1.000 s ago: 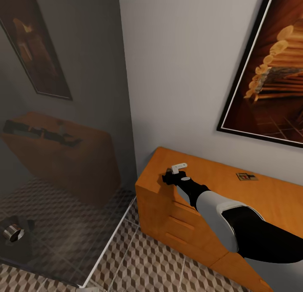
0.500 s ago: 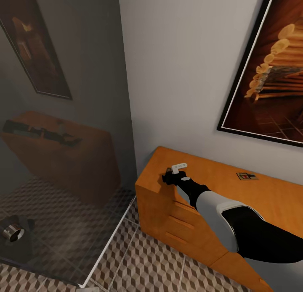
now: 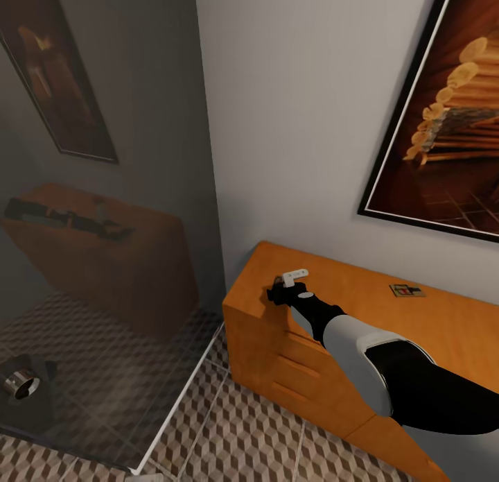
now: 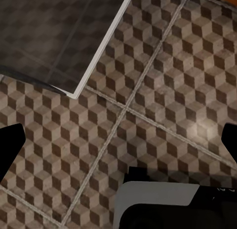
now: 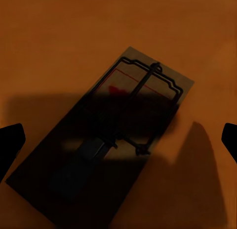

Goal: Take the four mousetraps from the cabinet in the bathroom and place them on the bathroom floor. Make sure all four end up on the same floor surface, and ensure that at least two of them are either under or directly next to the same bathroom sink.

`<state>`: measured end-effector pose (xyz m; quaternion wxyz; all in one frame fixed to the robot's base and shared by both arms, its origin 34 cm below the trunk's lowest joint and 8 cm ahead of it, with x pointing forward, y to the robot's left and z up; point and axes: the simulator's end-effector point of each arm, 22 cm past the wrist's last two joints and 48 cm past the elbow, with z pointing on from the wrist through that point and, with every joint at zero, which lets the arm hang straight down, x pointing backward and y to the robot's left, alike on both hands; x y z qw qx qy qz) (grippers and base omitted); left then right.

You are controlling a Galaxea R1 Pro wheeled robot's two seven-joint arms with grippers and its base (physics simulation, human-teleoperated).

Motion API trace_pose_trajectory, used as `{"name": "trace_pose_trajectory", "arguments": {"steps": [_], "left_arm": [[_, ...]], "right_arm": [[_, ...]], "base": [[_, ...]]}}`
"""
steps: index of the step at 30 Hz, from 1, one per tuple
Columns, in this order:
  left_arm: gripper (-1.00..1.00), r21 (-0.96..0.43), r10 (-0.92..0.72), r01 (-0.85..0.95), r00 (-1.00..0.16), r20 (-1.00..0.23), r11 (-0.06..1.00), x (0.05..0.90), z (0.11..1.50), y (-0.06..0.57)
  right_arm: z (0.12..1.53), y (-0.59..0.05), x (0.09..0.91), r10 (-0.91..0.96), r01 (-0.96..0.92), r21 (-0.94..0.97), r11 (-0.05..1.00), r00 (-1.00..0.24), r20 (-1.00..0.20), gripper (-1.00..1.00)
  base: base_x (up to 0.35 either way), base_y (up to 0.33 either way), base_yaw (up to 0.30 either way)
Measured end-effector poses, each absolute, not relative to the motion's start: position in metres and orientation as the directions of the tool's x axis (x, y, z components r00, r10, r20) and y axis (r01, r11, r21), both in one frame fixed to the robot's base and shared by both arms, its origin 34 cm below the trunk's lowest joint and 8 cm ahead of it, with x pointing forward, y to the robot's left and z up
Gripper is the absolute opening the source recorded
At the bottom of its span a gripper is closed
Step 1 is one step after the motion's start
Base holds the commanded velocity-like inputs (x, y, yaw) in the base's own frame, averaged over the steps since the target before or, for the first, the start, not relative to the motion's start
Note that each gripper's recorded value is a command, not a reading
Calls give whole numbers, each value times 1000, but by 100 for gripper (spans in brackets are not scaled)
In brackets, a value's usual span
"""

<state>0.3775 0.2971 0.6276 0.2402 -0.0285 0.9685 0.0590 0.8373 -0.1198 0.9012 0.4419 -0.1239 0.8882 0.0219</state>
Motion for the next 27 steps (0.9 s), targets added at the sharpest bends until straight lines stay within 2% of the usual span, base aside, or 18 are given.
{"name": "trace_pose_trajectory", "arguments": {"steps": [27], "left_arm": [[100,101,-27,-83,-886,-464,991,375,626,297]], "right_arm": [[897,-120,837,-200,-240,-69,968,-583,-787,100]], "base": [[0,0,0]]}}
